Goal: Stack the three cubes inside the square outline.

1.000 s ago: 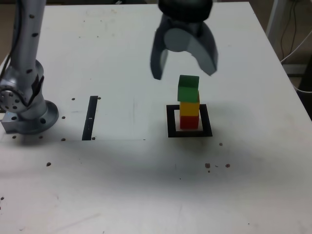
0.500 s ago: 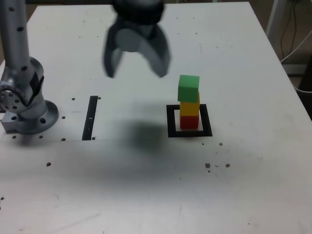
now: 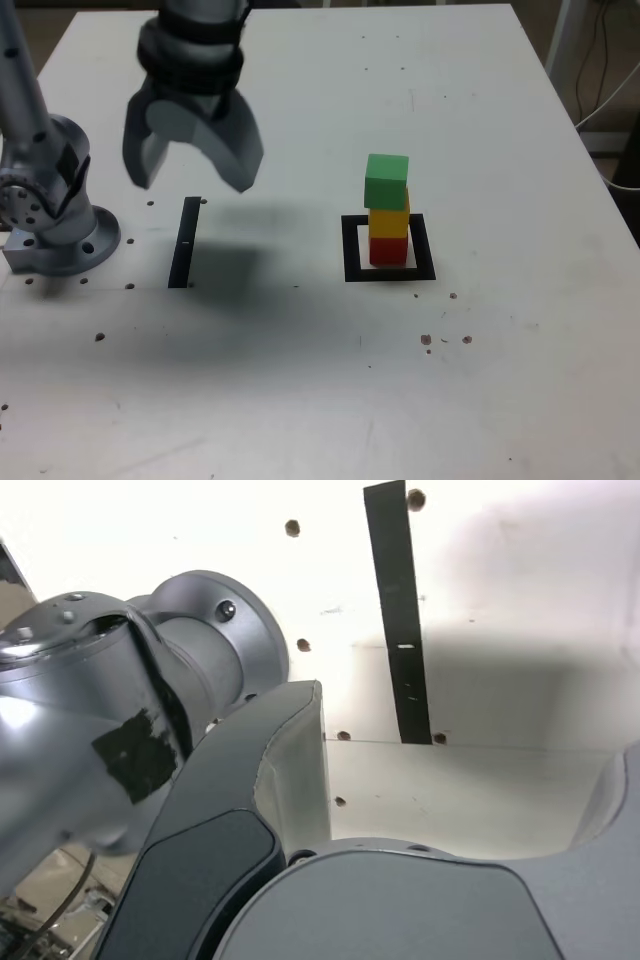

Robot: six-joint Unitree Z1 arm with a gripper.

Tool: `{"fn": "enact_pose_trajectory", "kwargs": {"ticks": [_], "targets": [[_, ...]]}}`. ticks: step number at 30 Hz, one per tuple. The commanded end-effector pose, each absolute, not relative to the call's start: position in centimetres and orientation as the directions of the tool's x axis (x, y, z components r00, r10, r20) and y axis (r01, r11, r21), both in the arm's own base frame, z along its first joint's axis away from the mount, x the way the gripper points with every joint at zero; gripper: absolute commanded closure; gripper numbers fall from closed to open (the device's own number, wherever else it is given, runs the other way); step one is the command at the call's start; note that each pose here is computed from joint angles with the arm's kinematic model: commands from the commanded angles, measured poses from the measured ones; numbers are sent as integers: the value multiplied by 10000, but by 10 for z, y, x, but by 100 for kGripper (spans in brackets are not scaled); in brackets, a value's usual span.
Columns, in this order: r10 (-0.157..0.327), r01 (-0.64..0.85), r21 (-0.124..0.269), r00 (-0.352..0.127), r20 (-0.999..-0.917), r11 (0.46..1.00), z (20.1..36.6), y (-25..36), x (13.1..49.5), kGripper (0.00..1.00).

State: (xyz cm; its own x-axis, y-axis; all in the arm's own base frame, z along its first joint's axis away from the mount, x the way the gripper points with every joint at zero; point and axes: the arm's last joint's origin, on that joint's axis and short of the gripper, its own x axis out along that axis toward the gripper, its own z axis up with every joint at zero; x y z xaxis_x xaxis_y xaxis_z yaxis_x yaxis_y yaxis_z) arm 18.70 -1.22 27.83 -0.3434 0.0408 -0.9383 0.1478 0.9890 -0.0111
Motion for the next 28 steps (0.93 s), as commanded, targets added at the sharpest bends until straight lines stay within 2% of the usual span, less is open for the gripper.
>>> {"fn": "enact_pose_trajectory", "kwargs": {"ticks": [1,10,15,21,28], "targets": [[303,1382,-179,-3392,-9402,9902,272,-12,180,3],[-359,1113,-736,-3086,-9505,9911,234,-14,164,3],[-500,1057,-861,-3058,-9508,9907,220,-14,159,3],[-559,959,-892,-3067,-9502,9914,212,-13,156,3],[-564,945,-886,-3010,-9519,9916,212,-13,155,3]]}}
